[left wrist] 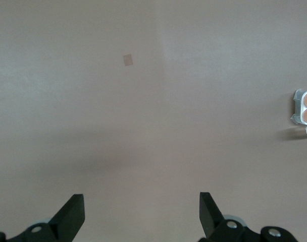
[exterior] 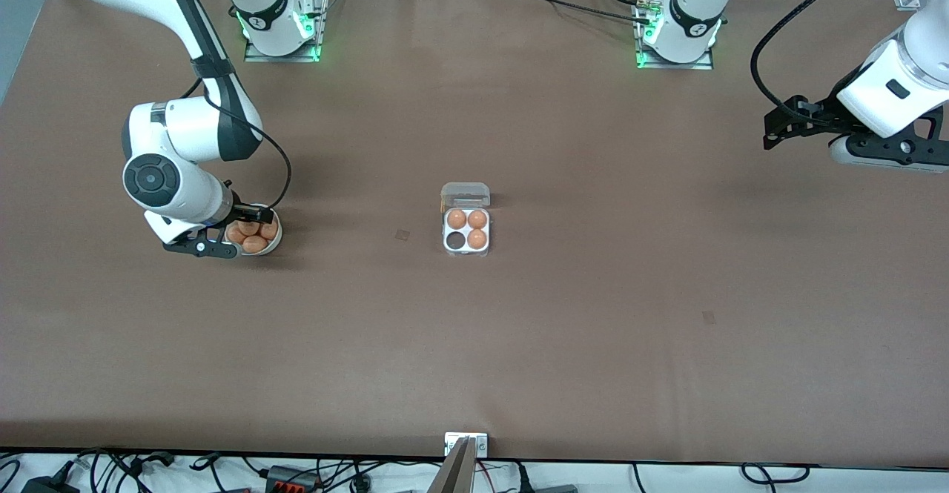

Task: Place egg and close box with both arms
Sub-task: 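Lower the right gripper over the white bowl of eggs, then close the right gripper around one brown egg in the bowl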

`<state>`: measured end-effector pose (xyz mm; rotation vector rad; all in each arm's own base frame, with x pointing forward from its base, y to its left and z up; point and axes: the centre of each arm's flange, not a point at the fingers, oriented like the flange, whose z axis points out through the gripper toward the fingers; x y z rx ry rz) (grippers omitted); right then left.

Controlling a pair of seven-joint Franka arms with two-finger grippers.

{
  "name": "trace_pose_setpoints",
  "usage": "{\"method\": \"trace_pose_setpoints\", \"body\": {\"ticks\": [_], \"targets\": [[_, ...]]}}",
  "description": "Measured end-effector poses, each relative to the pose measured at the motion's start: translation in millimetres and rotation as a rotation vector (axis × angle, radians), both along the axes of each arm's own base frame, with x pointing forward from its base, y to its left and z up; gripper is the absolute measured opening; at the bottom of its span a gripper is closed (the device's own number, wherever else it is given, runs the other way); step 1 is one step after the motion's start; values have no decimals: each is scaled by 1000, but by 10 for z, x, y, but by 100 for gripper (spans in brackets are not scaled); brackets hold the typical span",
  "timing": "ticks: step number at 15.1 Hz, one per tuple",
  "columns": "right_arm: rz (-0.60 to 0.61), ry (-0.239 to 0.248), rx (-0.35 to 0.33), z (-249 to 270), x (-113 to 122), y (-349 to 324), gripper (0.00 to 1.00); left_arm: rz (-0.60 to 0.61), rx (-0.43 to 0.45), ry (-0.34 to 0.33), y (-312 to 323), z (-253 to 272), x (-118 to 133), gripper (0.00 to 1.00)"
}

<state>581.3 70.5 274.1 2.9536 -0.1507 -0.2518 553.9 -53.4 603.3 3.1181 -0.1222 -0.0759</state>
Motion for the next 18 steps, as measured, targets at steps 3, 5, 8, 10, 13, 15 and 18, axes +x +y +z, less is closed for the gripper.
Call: {"method": "trace_pose_setpoints", "body": {"ticks": [3,5,8,10,13,15,18], "targets": [[2,-9,2,-74,21,-5,100,6,0,0,33,0,3,100],[4,-6,1,-177,24,-6,100,8,0,0,47,0,4,100],[7,-15,5,-305,4,-15,100,8,0,1,46,-1,3,100],[5,-20,5,-349,-16,-57,100,7,0,1,38,-1,3,100],[8,-10,-3,-384,-43,-139,100,4,0,1,24,0,1,100],[9,-1,-4,-408,-63,-212,100,5,0,1,25,0,2,100],[8,7,-4,-434,-86,-246,100,3,0,0,18,2,1,100]]}}
